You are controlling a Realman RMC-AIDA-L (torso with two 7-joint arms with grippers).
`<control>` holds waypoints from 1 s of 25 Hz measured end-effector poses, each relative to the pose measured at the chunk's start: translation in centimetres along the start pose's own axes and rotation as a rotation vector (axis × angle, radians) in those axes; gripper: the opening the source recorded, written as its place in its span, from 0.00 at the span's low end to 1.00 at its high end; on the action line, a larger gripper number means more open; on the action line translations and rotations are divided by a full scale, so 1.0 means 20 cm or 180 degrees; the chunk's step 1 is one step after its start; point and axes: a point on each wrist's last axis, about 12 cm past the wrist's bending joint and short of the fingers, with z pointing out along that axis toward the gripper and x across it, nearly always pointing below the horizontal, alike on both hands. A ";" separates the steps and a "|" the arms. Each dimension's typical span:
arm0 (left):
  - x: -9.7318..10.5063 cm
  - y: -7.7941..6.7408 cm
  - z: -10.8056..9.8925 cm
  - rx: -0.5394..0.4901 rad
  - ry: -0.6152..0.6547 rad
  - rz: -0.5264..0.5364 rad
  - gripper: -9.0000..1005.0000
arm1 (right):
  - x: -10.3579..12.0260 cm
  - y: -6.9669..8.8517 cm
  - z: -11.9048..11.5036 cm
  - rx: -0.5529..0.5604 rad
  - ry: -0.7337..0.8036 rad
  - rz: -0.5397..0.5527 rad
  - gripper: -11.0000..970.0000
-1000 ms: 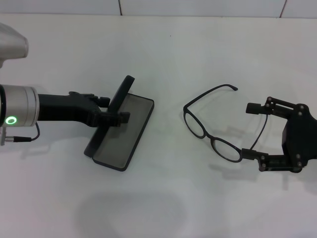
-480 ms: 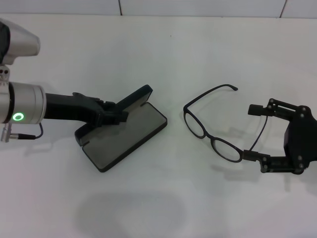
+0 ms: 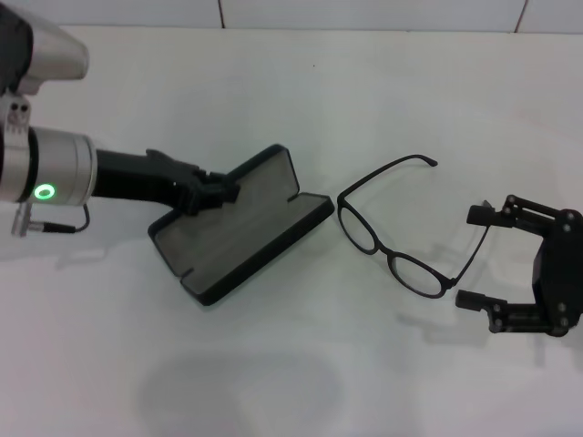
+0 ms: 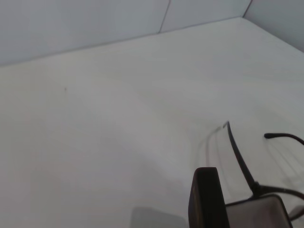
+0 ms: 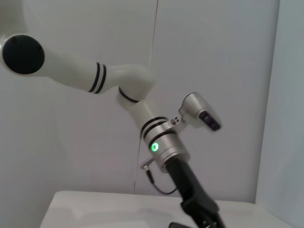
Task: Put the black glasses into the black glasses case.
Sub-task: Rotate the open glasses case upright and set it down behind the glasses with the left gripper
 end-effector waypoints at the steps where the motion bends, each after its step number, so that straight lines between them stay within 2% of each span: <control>1: -0.01 0.00 0.00 -0.0010 -0.0006 0.0037 0.27 | 0.00 0.01 0.00 0.0010 -0.0001 -0.0006 0.87; 2: -0.04 0.01 0.00 -0.0028 -0.0017 0.0103 0.23 | 0.01 0.01 -0.01 0.0019 -0.0004 -0.0014 0.87; 8: -0.19 0.03 0.02 -0.0172 -0.0131 0.0540 0.21 | 0.02 0.04 -0.02 0.0054 -0.0008 -0.0024 0.87; 13: -0.27 0.03 0.14 -0.0313 -0.0153 0.1103 0.22 | 0.03 0.08 -0.02 0.0047 -0.0042 -0.0027 0.87; 18: -0.29 0.00 0.27 -0.0273 -0.0043 0.1574 0.22 | 0.03 0.12 -0.03 0.0034 -0.0112 -0.0082 0.87; 25: -0.32 -0.07 0.34 -0.0099 -0.0003 0.1989 0.22 | 0.03 0.13 -0.03 0.0036 -0.0131 -0.0065 0.87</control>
